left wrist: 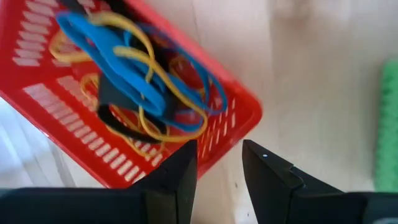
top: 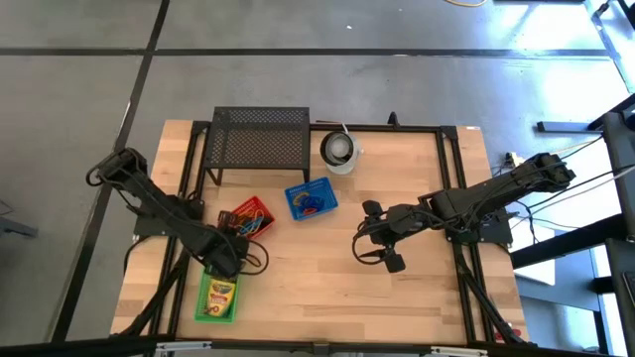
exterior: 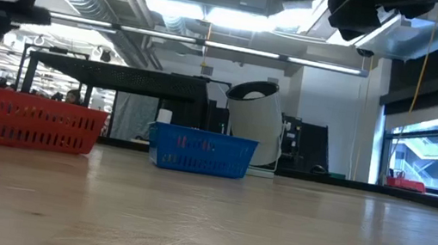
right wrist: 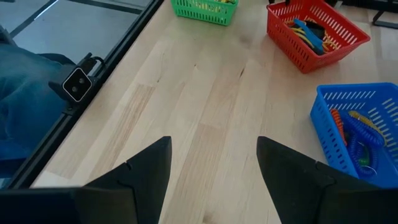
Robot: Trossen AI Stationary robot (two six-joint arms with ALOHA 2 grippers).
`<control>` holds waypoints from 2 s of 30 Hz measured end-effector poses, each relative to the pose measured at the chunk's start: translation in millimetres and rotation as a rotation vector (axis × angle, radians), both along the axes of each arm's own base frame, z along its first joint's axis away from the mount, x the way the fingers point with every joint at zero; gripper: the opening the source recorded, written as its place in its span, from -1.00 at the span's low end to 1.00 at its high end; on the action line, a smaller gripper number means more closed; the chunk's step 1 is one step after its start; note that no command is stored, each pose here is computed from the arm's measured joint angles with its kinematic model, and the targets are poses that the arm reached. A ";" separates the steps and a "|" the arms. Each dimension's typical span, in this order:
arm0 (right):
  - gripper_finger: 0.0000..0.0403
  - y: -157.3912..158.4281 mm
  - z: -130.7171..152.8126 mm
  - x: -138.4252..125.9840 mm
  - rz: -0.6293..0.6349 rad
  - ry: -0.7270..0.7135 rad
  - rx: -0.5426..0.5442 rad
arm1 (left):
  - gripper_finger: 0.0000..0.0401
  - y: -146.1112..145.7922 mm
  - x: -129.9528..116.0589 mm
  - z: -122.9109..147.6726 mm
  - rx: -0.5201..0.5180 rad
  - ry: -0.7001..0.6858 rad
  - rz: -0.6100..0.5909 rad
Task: Pick & Place Office Desk Supplies
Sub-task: Put the red bin with rubber bands on the shelf
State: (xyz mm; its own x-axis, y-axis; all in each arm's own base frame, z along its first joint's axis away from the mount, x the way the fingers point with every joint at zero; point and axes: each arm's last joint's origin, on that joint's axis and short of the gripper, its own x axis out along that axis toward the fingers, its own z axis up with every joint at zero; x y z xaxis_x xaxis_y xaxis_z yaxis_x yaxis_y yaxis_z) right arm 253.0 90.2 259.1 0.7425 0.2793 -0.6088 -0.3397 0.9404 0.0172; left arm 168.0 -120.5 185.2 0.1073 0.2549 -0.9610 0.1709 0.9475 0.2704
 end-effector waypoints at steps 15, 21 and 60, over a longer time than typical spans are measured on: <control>0.18 0.1 0.3 0.2 0.012 -0.008 -0.013 | -0.73 5.1 -0.6 -15.8 -0.004 -0.032 0.014; 0.18 0.1 0.3 0.1 0.012 -0.008 -0.013 | -0.96 2.6 2.7 -16.0 -0.031 -0.067 0.015; 0.18 0.0 0.4 0.1 0.050 -0.026 -0.060 | -0.97 83.7 79.9 138.5 0.320 -0.288 0.009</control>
State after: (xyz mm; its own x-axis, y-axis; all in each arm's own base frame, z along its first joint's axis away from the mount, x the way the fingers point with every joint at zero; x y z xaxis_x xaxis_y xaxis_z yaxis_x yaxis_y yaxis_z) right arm 253.1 90.2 259.5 0.7444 0.2800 -0.6062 -0.3859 0.9213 -0.0483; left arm 247.9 -36.8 323.7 0.3559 0.5372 -0.7647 0.0379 0.8093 0.5862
